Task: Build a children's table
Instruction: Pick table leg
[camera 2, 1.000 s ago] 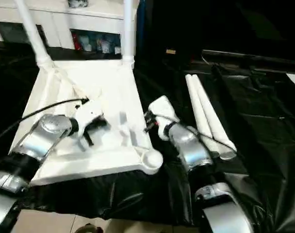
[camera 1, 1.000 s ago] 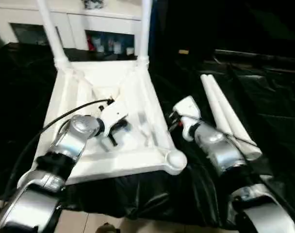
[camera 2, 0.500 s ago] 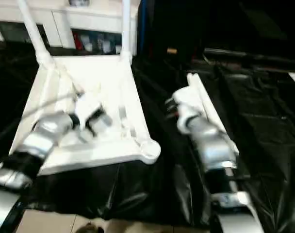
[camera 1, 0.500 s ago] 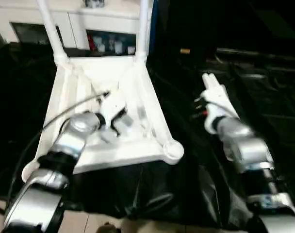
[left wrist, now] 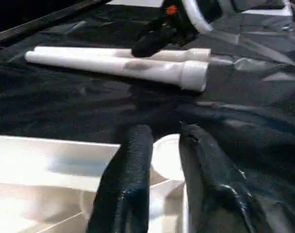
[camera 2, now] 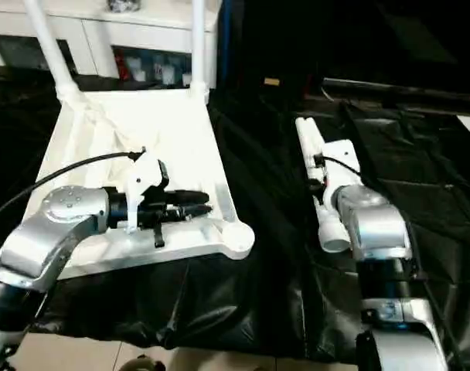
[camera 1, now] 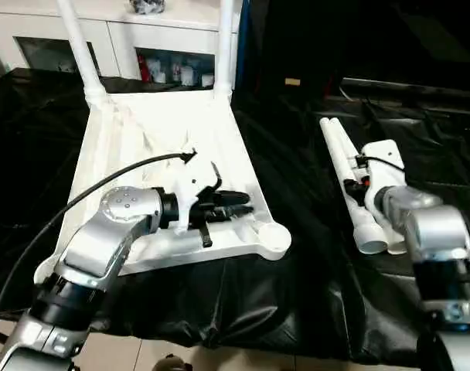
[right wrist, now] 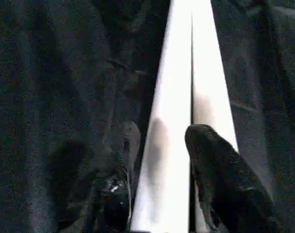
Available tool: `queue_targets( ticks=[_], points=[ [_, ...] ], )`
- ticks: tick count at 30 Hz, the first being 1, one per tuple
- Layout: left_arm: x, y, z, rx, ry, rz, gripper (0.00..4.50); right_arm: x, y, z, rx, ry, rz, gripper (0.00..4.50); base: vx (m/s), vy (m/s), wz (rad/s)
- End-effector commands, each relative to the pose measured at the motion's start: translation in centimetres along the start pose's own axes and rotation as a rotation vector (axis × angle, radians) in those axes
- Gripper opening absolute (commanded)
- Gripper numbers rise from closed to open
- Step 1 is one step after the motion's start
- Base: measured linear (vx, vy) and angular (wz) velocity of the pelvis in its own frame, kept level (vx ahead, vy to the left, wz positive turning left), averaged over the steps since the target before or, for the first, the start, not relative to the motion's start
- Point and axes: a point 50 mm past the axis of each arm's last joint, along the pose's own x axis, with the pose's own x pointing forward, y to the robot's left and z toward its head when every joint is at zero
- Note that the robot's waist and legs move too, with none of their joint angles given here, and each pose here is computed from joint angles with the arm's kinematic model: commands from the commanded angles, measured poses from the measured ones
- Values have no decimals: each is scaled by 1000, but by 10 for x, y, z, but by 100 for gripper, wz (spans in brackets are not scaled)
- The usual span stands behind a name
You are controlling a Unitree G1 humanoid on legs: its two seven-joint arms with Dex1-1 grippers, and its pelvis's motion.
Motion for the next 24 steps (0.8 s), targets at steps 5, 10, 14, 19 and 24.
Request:
queue_targets(
  ticks=[5,10,14,19,24],
  points=[
    [1,-7,4,-20,19,-28,186,2,-10,1,49,36,-30,256,0,0,0],
    [2,-8,6,-20,28,-30,235,5,-14,1,88,58,-20,302,0,0,0],
    [2,-3,5,21,49,20,263,9,-15,-3,114,105,9,326,0,0,0],
    [1,-4,4,27,66,27,288,14,-14,-14,142,205,64,330,0,0,0],
    [1,-6,2,27,72,23,291,17,-13,-24,149,282,96,313,0,0,0]
  ],
)
